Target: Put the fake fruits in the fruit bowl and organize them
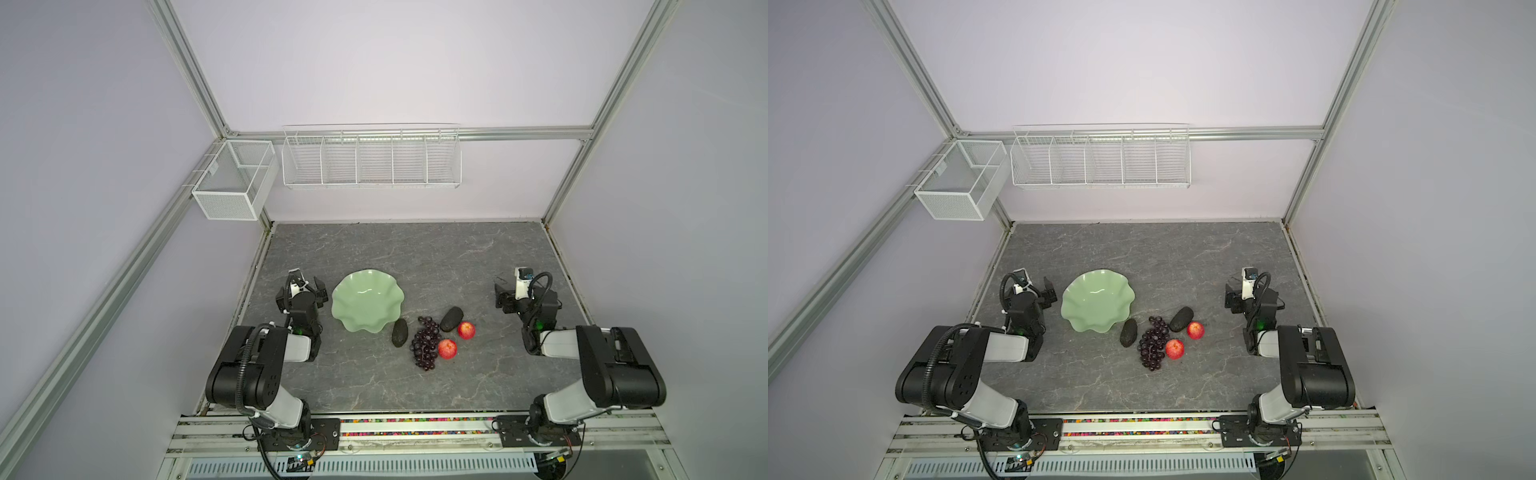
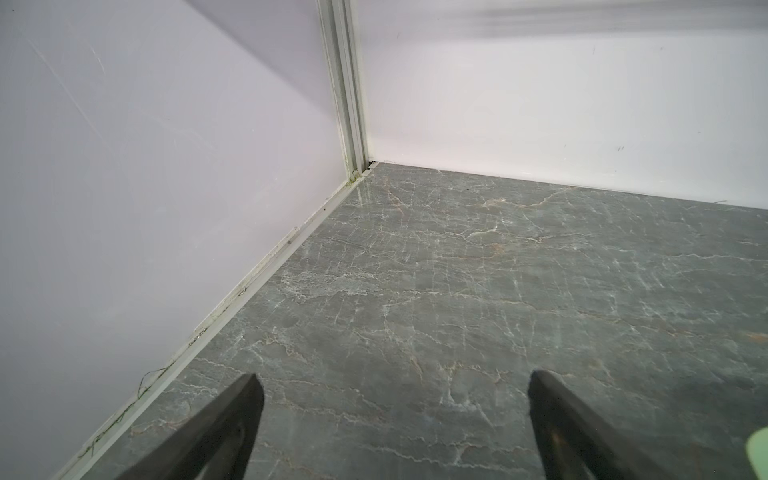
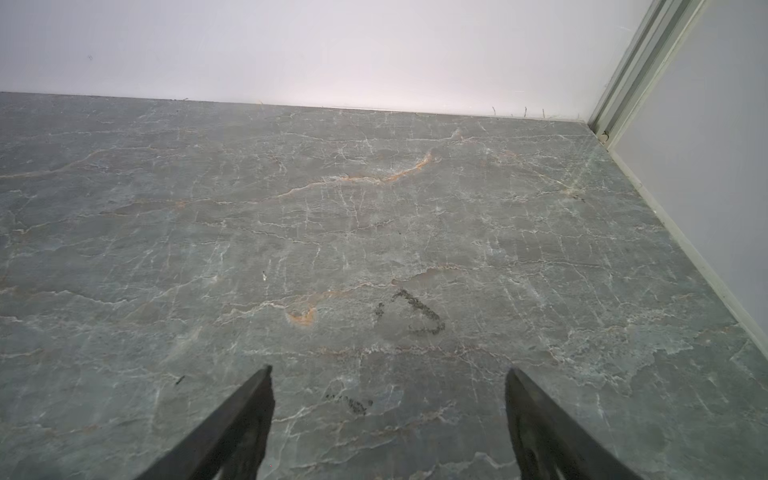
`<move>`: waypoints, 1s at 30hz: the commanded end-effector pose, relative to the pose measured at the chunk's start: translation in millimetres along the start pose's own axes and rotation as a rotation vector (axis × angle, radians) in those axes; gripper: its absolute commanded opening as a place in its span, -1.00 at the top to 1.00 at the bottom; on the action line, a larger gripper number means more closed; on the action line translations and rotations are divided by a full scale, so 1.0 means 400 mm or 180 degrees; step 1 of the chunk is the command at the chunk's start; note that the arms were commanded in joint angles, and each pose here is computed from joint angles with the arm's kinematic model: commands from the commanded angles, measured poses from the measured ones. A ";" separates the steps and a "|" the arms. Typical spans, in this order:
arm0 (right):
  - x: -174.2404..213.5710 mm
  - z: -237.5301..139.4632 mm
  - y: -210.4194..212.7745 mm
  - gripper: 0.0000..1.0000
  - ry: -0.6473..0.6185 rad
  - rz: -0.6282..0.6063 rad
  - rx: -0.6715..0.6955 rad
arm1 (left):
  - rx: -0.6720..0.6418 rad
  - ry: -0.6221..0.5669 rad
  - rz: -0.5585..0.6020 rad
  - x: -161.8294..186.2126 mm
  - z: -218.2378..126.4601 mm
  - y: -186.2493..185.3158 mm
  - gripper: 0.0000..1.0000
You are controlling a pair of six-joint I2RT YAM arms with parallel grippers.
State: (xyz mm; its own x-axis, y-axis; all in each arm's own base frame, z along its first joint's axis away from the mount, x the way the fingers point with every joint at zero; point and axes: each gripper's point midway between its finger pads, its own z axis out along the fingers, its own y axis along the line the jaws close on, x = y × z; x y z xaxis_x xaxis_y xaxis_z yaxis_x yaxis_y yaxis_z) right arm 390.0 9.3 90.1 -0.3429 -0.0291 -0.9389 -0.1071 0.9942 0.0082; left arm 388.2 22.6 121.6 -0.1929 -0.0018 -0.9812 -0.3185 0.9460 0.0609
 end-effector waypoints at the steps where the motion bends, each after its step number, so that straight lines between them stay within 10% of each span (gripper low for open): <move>1: -0.011 0.003 0.007 -0.76 -0.0029 -0.0060 -0.0039 | -0.0034 -0.0011 -0.0021 -0.007 0.009 0.003 -0.98; 30: -0.023 -0.011 -0.001 -0.76 -0.0114 -0.0050 0.0063 | -0.0057 -0.0018 -0.0040 -0.009 0.009 0.006 -0.98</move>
State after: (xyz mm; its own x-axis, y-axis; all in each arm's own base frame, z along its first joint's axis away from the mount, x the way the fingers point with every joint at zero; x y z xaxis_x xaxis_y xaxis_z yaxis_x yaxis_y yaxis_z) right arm 390.1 9.4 90.6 -0.3416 -0.0296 -0.9394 -0.1046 0.9945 0.0067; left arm 388.1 22.6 121.6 -0.1932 -0.0021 -0.9812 -0.3189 0.9459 0.0608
